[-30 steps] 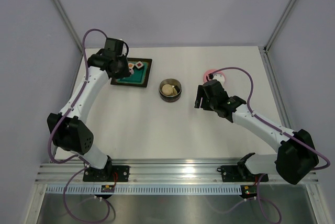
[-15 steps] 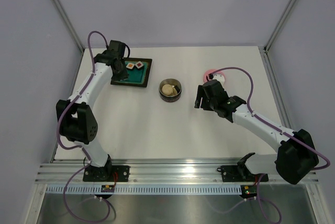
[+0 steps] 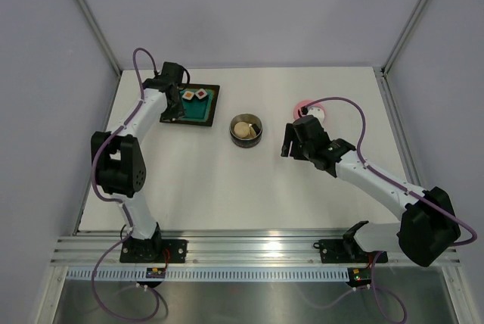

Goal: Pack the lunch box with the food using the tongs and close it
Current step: Pick up the fake food from the plate.

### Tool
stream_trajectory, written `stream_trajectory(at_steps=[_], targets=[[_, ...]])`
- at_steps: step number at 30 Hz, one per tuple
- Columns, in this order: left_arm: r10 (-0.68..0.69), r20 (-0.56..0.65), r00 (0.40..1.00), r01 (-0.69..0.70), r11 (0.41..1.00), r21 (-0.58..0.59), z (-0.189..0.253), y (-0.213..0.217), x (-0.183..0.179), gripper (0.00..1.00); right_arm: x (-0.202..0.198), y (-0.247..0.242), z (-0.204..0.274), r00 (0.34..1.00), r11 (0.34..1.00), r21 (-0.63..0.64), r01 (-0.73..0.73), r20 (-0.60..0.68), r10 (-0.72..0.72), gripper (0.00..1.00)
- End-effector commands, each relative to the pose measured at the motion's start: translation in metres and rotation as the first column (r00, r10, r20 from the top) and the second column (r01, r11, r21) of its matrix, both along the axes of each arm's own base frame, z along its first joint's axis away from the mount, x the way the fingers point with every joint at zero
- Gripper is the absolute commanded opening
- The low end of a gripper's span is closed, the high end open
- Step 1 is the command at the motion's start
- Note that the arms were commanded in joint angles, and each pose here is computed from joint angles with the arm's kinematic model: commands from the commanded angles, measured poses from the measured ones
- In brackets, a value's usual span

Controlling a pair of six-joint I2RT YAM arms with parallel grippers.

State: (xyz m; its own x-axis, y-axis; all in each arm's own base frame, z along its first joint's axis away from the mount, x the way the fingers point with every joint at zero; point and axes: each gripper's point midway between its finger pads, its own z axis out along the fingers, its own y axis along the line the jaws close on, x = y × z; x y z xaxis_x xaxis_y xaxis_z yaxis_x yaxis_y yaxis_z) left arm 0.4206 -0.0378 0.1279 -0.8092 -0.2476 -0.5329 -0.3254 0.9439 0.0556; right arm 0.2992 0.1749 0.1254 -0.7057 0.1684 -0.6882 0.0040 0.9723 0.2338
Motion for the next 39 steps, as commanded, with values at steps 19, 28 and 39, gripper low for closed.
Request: stream_trajectory(at_steps=[19, 28, 39], targets=[[0.044, 0.031, 0.999, -0.045, 0.999, 0.014, -0.011, 0.0, 0.035, 0.4, 0.004, 0.001, 0.003, 1.0, 1.0, 0.003, 0.003, 0.013, -0.003, 0.73], [0.055, 0.027, 0.998, -0.056, 0.998, 0.027, -0.013, 0.004, 0.037, 0.41, 0.004, 0.001, 0.002, 1.0, 1.0, 0.006, 0.003, 0.01, -0.003, 0.73], [0.059, 0.007, 0.998, -0.06, 0.997, 0.038, -0.023, 0.006, 0.052, 0.41, 0.005, 0.004, -0.006, 1.0, 1.0, 0.003, -0.002, -0.009, 0.002, 0.74]])
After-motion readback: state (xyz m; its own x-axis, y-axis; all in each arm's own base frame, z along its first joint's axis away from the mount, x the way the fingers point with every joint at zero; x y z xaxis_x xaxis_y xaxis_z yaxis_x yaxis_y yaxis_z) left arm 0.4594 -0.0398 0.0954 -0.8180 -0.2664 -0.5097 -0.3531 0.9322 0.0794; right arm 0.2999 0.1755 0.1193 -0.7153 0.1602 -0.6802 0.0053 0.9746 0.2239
